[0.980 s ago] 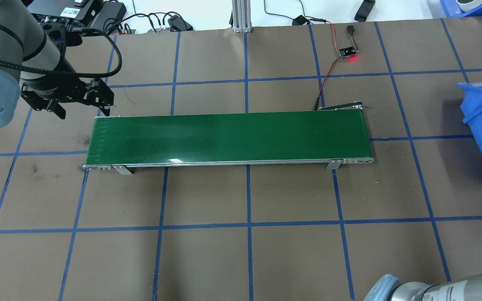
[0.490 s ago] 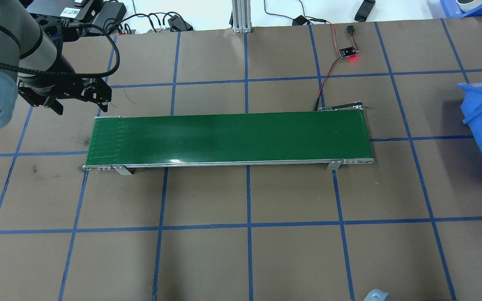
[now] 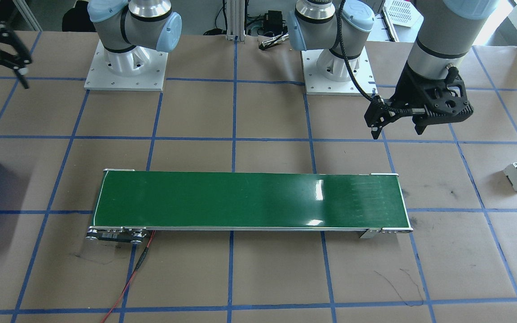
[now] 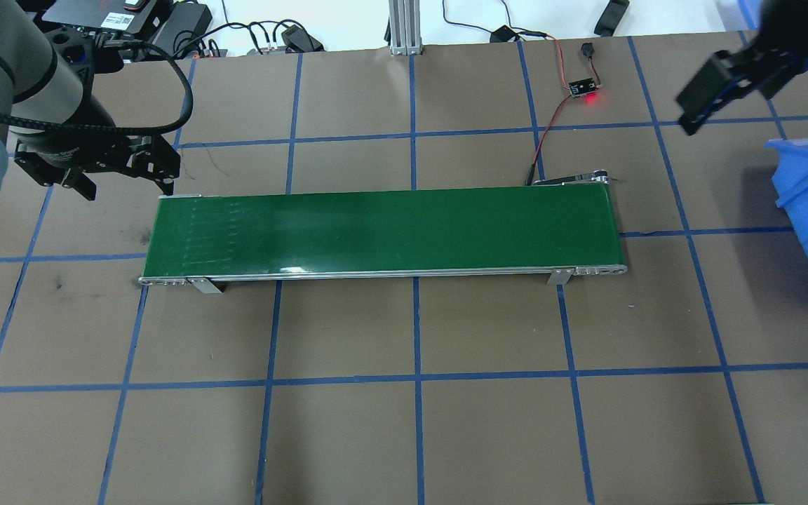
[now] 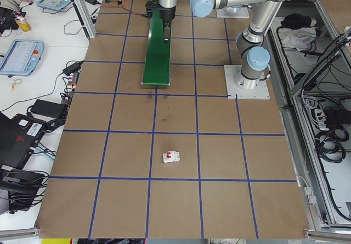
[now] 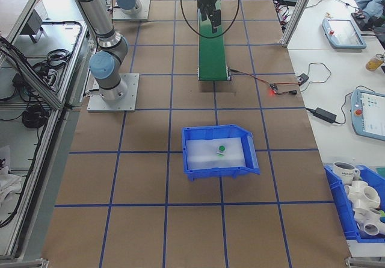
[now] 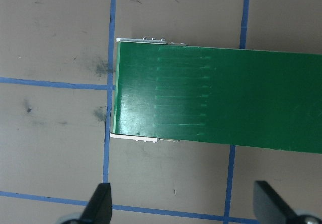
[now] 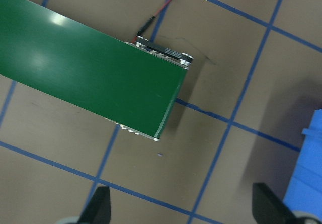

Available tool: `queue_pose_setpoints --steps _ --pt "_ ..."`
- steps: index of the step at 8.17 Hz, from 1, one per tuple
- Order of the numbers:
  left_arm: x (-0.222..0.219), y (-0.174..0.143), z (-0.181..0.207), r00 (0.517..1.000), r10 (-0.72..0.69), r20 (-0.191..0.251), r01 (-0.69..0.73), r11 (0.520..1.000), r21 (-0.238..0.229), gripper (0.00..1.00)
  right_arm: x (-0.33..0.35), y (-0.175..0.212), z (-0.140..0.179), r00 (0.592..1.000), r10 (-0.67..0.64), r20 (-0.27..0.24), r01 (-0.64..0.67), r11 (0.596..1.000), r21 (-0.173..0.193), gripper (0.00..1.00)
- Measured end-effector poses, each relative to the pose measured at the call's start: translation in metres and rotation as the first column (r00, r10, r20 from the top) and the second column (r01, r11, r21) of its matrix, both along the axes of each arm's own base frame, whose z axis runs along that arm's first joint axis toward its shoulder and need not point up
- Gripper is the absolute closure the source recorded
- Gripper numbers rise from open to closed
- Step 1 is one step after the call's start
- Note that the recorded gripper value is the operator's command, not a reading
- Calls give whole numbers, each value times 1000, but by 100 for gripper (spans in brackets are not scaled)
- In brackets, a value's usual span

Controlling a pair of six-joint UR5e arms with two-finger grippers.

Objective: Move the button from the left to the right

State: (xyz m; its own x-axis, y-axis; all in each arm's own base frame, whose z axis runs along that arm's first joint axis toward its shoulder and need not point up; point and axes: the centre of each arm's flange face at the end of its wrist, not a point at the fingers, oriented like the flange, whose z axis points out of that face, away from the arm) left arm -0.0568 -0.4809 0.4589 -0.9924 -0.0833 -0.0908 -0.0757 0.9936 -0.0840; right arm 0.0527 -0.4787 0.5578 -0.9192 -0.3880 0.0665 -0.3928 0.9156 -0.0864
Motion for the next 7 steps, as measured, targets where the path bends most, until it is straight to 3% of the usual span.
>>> queue_pose_setpoints --steps 3,7 --pt "0 4 7 1000 1 1 -1 1000 -11 0 129 31 -9 985 -164 44 163 986 36 0" --pt "-1 3 4 1000 -1 -3 1 1000 1 0 165 42 -18 985 -167 44 165 985 54 0"
